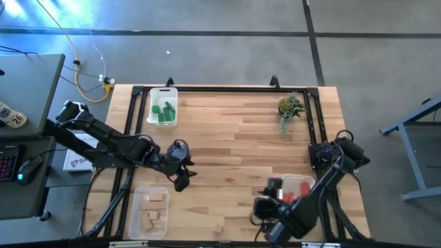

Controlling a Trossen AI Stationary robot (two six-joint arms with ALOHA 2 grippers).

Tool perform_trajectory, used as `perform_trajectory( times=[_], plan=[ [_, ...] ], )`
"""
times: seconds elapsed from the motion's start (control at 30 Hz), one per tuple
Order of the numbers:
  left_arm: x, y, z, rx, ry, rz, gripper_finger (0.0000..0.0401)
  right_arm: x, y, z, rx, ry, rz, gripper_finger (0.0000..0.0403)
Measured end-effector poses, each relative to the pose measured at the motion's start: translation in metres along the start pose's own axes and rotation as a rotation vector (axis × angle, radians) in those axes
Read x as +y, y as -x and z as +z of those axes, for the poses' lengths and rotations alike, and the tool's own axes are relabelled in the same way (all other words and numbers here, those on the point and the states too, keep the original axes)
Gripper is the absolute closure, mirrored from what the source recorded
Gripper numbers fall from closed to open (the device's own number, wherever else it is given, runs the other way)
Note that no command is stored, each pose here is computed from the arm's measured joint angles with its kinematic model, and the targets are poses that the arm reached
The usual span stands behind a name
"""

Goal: Sort & place blocks by color
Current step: Put the brown block into the transparent bin

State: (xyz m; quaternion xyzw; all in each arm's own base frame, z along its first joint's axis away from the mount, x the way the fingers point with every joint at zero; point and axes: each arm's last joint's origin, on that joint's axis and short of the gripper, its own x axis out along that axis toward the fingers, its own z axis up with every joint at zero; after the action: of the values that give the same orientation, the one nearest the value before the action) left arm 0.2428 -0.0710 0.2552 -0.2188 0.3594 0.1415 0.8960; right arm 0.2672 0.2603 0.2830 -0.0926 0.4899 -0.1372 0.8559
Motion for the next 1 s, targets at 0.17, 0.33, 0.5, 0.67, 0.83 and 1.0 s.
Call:
perform_trajectory(
  times=[0.17,0.33,0.5,0.67,0.83,1.0],
  plan=[
    [-0.002,0.001,-0.003,0.011,-0.014,-0.005,0.0199,-0.003,-0.011,0.026,-0.036,0.143,0.131,0.0219],
    [0.001,0.001,-0.007,0.045,-0.012,0.028,0.0199,-0.007,-0.022,0.048,-0.092,0.286,0.289,0.0219],
    [0.003,0.002,-0.009,0.067,-0.004,0.051,0.0199,-0.015,-0.031,0.067,-0.173,0.416,0.383,0.0219],
    [0.004,0.002,-0.009,0.069,0.003,0.054,0.0199,-0.026,-0.040,0.079,-0.223,0.502,0.404,0.0219],
    [0.004,0.002,-0.009,0.068,0.003,0.055,0.0199,-0.034,-0.046,0.090,-0.300,0.606,0.407,0.0219],
    [0.004,0.001,-0.008,0.063,0.005,0.061,0.0199,-0.036,-0.047,0.101,-0.407,0.689,0.506,0.0219]
  ],
)
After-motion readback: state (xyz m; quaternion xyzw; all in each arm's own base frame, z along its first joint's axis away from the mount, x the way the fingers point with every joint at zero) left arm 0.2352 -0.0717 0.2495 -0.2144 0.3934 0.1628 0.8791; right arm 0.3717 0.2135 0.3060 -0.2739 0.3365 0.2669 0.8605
